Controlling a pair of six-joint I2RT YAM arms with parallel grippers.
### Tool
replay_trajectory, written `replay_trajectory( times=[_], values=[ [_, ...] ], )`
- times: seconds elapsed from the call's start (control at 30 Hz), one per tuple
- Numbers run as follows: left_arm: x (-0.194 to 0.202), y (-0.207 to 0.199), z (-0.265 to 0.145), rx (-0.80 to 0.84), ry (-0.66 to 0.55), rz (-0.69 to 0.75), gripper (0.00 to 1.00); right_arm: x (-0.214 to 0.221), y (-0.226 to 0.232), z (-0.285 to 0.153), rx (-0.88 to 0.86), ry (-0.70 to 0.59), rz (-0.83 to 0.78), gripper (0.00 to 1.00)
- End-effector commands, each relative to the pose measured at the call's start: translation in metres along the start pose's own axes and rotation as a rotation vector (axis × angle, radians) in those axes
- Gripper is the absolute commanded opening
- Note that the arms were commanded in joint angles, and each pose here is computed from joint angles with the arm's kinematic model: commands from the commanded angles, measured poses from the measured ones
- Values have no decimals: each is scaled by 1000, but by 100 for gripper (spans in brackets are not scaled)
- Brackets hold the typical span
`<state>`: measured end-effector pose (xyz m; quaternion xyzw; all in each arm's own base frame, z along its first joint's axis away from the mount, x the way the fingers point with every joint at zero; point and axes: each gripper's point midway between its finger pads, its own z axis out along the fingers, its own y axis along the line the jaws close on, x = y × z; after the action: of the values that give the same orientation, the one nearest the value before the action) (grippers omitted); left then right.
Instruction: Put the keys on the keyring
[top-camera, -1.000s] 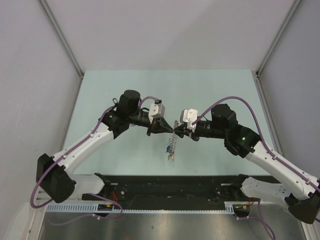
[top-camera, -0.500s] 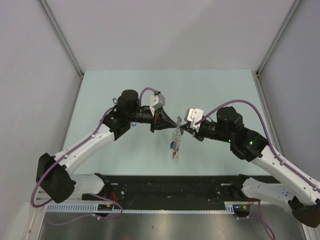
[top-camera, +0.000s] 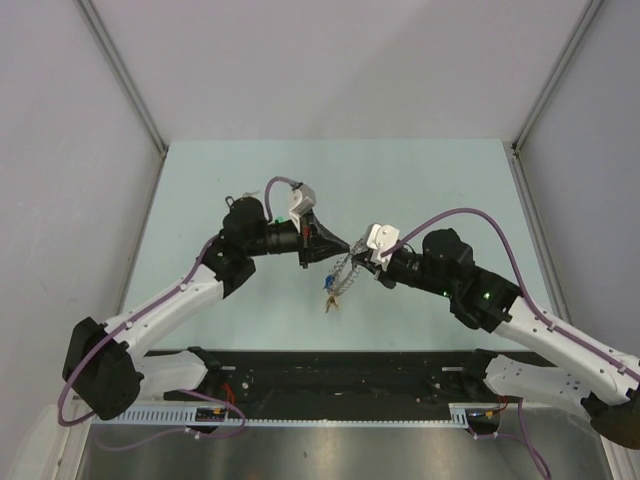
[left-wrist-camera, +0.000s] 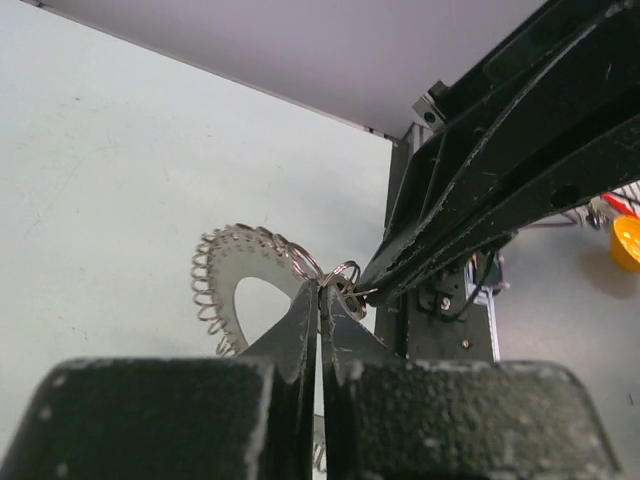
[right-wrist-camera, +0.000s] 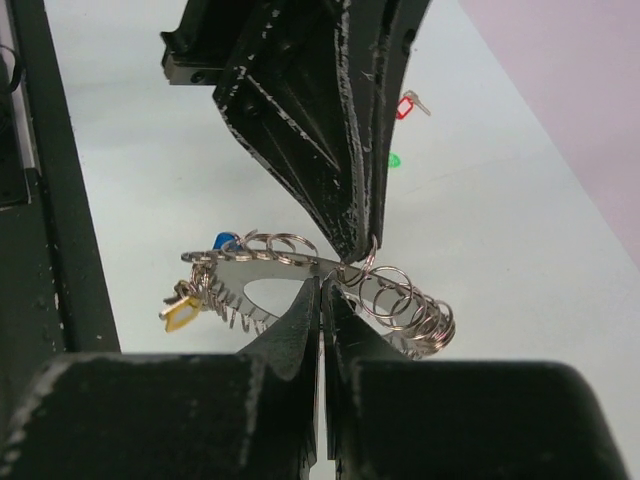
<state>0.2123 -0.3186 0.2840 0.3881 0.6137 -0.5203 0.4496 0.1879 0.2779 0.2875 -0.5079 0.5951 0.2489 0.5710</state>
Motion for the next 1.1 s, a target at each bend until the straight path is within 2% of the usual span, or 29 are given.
replay_trajectory(
  times=[0.0, 0.2, 0.33, 0.43, 0.6, 0.67, 0.73, 0.87, 0.97, 1.07],
  values=[
    [-68, -12, -15, -44, -279, 68, 1, -7, 2, 2, 33, -82, 42, 0],
    [-64, -17, -28, -58, -382, 2, 0, -5, 1, 12, 32, -86, 32, 0],
    [-58, -19, -29, -48, -370, -23, 1, -12, 1, 13, 16, -98, 1, 0],
    [-47, -18, -31, -48, -333, -30, 17, -19, 2, 12, -19, -77, -31, 0],
    [-41, -13, -41, -54, -278, 12, 29, -34, 8, 11, -112, -62, -87, 0],
    [-33, -9, -43, -62, -232, 26, 32, -31, 10, 12, -140, -42, -92, 0],
    [-33, -9, -45, -44, -195, 54, 39, -35, 8, 11, -154, -41, -106, 0],
    [-18, -11, -45, 7, -44, 136, 56, -38, 9, 8, -196, -41, -117, 0],
    [-2, -17, -46, 82, 63, 177, 58, -40, 7, 7, -199, -39, -123, 0],
    [-1, -22, -46, 129, 89, 235, 59, -42, 8, 6, -207, -43, -125, 0]
  ],
)
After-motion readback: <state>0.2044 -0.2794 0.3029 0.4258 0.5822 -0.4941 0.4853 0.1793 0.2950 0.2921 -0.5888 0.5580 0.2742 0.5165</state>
